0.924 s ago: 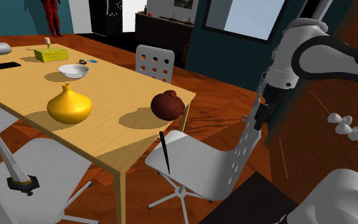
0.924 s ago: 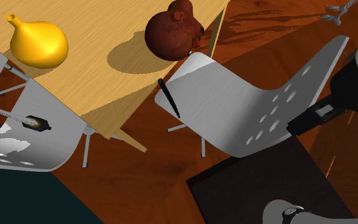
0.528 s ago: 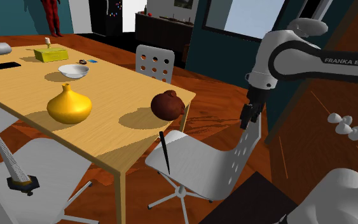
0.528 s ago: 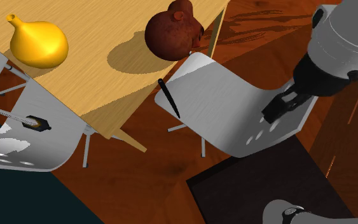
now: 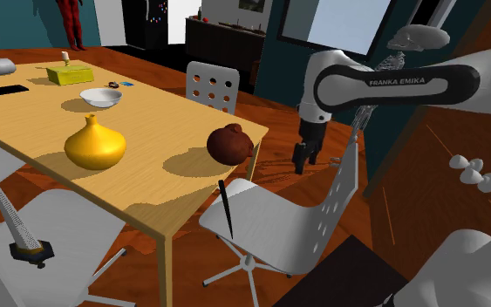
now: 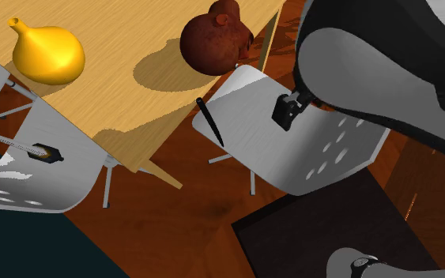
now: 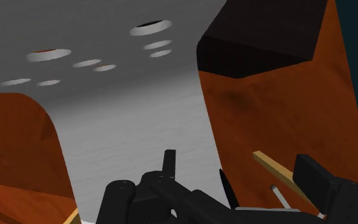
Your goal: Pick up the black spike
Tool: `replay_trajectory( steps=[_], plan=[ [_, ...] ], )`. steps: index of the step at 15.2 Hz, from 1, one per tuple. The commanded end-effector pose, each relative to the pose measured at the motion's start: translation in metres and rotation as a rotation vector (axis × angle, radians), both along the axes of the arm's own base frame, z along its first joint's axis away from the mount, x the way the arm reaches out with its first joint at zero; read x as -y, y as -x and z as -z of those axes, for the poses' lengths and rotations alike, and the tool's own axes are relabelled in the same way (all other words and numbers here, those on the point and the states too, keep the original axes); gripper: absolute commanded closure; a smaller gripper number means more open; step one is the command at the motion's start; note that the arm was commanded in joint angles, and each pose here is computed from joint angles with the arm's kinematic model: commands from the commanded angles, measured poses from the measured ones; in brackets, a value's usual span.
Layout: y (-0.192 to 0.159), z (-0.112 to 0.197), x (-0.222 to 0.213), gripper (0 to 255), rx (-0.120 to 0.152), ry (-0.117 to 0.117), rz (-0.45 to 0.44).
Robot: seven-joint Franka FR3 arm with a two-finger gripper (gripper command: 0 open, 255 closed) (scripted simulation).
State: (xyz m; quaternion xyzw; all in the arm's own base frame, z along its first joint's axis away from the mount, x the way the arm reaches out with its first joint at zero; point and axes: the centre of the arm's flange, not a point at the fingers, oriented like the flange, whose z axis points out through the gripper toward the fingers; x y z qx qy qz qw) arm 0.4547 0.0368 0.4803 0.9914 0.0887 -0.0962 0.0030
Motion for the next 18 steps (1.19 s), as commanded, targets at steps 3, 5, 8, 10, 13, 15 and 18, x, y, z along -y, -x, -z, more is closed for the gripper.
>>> replay_trajectory(
  steps=[3, 5, 8, 10, 13, 15, 18],
  plan=[
    [-0.048, 0.025, -0.024, 0, -0.022, 0.006, -0.052],
    [-0.070, 0.038, -0.037, 0, -0.034, 0.009, -0.078],
    [-0.102, 0.057, -0.057, 0, -0.050, 0.014, -0.116],
    [-0.123, 0.071, -0.071, 0, -0.062, 0.017, -0.142],
    [-0.153, 0.091, -0.093, 0, -0.078, 0.022, -0.181],
    [-0.172, 0.105, -0.109, 0, -0.090, 0.025, -0.206],
    [-0.200, 0.126, -0.132, 0, -0.106, 0.030, -0.245]
  ],
)
